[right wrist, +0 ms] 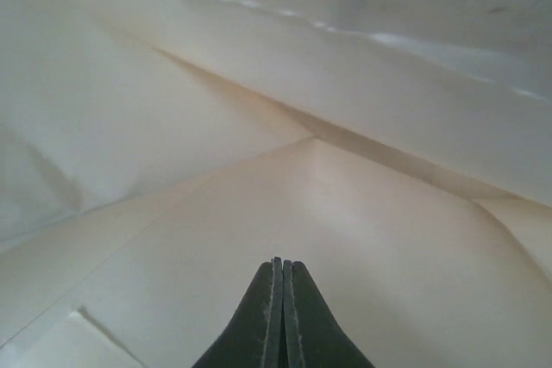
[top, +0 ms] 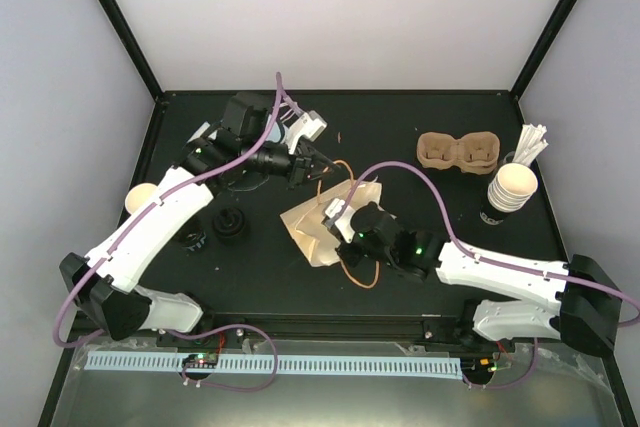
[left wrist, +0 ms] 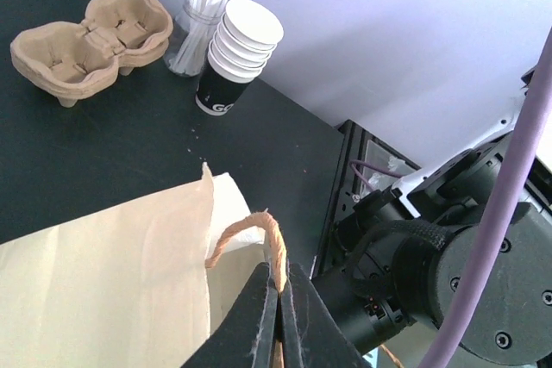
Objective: Pack the takeout coffee
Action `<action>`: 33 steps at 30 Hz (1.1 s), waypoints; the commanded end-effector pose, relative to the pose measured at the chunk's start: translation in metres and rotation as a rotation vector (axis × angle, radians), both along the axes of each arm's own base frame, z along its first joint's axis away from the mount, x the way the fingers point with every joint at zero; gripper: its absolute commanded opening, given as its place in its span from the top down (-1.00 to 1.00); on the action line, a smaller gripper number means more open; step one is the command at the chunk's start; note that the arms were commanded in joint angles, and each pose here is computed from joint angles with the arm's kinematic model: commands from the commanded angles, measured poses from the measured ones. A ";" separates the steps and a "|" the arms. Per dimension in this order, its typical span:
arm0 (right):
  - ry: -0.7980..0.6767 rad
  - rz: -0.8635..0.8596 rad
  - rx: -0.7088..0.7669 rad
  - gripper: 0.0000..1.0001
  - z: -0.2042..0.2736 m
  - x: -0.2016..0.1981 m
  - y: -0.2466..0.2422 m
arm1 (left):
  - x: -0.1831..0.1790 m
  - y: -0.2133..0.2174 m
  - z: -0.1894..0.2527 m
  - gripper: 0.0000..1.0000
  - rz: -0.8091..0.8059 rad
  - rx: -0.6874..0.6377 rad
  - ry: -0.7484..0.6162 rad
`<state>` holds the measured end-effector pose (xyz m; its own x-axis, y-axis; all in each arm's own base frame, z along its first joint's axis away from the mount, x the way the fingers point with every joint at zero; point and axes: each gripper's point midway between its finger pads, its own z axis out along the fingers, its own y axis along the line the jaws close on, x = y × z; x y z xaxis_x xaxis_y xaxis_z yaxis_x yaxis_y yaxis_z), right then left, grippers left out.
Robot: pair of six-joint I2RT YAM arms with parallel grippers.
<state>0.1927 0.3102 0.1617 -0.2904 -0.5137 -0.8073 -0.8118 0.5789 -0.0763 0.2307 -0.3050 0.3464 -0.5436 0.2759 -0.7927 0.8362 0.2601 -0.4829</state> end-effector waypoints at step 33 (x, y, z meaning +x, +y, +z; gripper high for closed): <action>-0.483 0.438 -0.348 0.98 0.000 -0.013 0.007 | -0.047 0.011 0.023 0.97 -0.146 -0.112 -0.106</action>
